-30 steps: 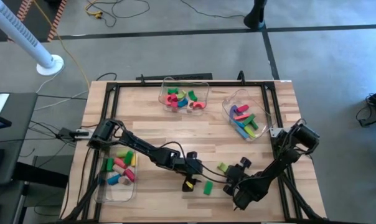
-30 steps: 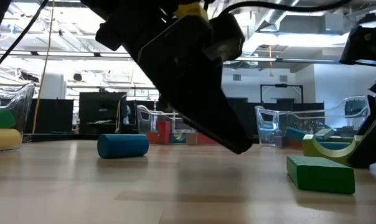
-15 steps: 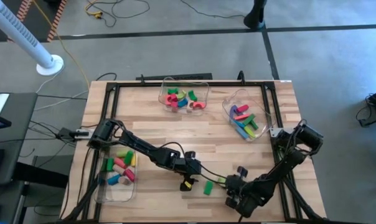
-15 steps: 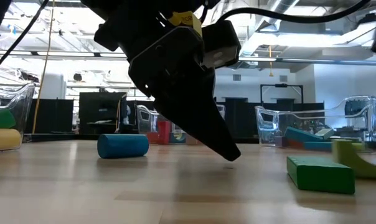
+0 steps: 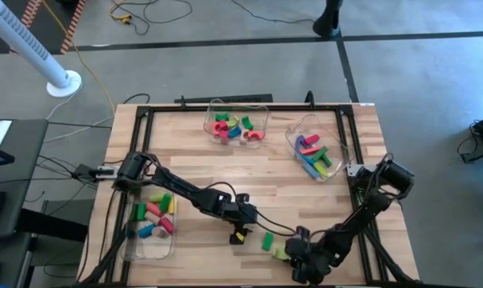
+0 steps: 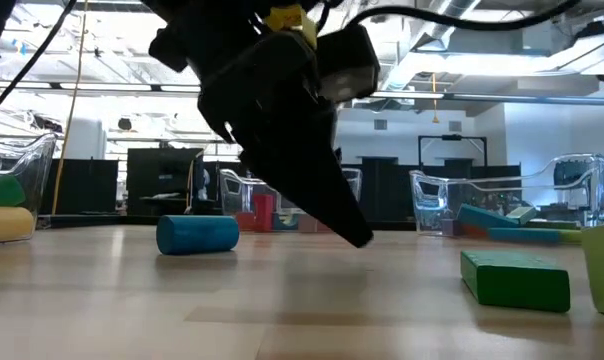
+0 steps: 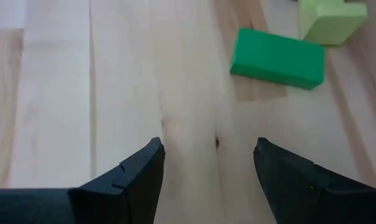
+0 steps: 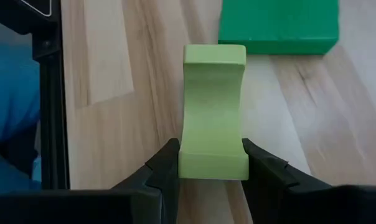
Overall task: Sort blocks by size
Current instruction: Put the light green arch block into the middle transparent bin
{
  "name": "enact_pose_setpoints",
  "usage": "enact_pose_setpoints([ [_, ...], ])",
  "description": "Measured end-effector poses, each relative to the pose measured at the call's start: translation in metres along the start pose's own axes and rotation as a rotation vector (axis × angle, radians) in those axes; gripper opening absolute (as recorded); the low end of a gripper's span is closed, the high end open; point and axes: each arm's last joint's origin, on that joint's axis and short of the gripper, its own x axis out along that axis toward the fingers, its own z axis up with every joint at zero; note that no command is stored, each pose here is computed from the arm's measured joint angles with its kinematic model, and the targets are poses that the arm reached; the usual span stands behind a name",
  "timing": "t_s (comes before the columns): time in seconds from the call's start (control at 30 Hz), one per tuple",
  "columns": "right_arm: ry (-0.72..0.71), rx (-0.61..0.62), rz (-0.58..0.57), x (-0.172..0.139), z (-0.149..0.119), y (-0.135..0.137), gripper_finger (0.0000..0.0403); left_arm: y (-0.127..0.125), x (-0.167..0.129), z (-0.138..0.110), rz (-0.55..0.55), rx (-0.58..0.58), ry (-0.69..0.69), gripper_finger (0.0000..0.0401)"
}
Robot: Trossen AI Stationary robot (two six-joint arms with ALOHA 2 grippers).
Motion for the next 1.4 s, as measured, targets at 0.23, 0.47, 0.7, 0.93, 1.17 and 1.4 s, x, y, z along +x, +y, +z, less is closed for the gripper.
enact_pose_setpoints([
  [0.23,0.002,-0.073,-0.047,0.010,0.025,-0.018,0.0160,0.000,-0.026,0.013,0.007,0.033,-0.021,0.0237],
  [0.47,-0.047,-0.151,-0.143,0.023,0.057,-0.045,0.0160,-0.001,-0.053,0.026,0.001,0.034,-0.066,0.0237],
  [0.7,-0.056,-0.212,-0.194,0.029,0.077,-0.065,0.0160,0.000,-0.062,0.028,0.038,0.048,-0.063,0.0237],
  [0.93,-0.074,-0.259,-0.189,0.029,0.085,-0.063,0.0160,0.002,-0.062,0.023,0.053,0.065,-0.015,0.0237],
  [1.17,-0.089,-0.259,-0.176,0.022,0.095,-0.055,0.0160,-0.004,-0.063,0.025,0.025,0.102,-0.038,0.0237],
  [1.4,-0.165,-0.271,-0.187,-0.004,0.108,-0.046,0.0160,-0.014,-0.077,0.029,0.001,0.152,-0.058,0.0237],
])
